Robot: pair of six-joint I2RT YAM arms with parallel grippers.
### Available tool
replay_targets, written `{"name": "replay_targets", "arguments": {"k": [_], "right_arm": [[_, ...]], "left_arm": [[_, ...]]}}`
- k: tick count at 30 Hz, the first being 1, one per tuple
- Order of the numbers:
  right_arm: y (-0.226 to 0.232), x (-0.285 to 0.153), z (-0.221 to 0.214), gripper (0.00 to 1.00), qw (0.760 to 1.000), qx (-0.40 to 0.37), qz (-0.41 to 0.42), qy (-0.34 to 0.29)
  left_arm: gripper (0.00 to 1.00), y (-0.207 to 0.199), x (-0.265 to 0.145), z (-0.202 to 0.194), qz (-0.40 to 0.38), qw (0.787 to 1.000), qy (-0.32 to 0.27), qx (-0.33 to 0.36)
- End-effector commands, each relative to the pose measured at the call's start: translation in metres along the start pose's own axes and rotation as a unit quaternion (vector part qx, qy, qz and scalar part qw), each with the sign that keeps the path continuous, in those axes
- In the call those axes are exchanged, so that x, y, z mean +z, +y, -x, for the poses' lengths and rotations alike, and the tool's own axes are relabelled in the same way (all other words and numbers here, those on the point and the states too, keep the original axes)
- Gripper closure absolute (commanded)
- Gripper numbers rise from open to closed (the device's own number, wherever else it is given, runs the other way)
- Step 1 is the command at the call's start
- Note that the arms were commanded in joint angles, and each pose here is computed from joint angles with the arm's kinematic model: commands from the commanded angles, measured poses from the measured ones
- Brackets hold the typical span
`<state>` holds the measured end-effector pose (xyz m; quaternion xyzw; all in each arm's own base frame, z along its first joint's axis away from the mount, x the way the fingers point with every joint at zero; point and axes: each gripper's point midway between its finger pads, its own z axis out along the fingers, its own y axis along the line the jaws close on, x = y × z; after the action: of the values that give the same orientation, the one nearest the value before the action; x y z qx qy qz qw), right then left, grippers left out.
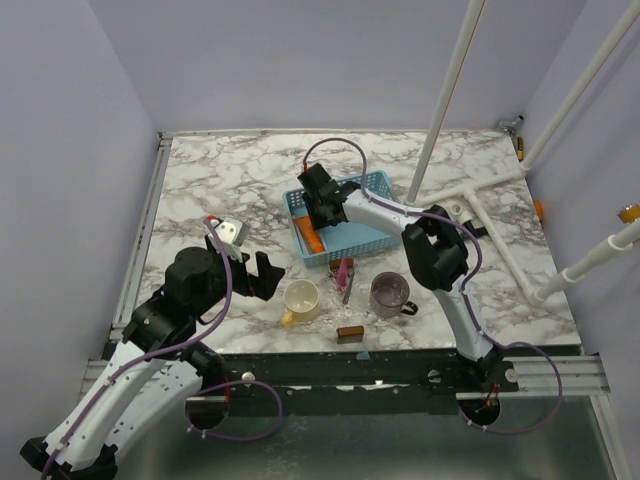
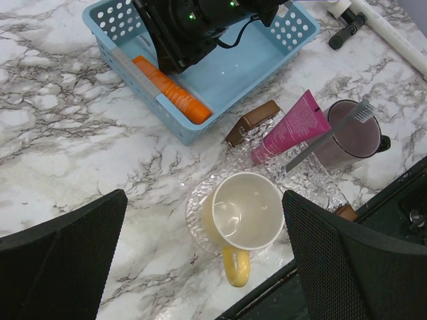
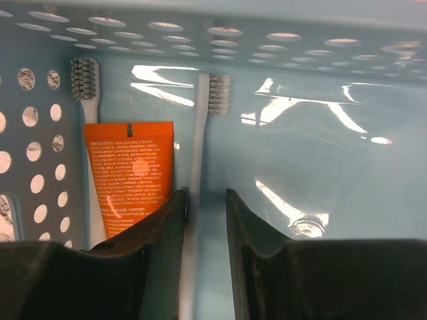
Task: Prepare toiletry sets of a toothbrush and toothpaste on the tray
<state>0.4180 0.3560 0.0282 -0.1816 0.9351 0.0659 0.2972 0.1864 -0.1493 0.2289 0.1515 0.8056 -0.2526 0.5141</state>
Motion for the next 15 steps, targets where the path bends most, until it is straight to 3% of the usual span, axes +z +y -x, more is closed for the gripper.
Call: {"name": "replay_targets", "arguments": {"k": [1,10,14,15], "right_arm": [[-0.007,0.010,-0.012,0.67,1.000,-0.012,-0.013,0.019],[-0.015,0.007,-0.020,0.81,0.999,-0.023,-0.027,0.028],[-0.017,0.004,-0.023,0.99,0.999,-0.022,-0.028,0.027],[-0.017,0.003,-0.022,0.99,0.999,-0.022,-0.028,0.024]], "left_arm": [[0.01,0.005,0.002,0.001,0.012,1.000,-0.005,0.011],[0.01,0.011,0.004,-0.002,0.028,1.000,0.000,0.013],[0.01,0.012,0.004,-0.002,0.029,1.000,0.000,0.013],[0.01,0.012,0.004,-0.002,0.030,0.999,0.000,0.013]]}}
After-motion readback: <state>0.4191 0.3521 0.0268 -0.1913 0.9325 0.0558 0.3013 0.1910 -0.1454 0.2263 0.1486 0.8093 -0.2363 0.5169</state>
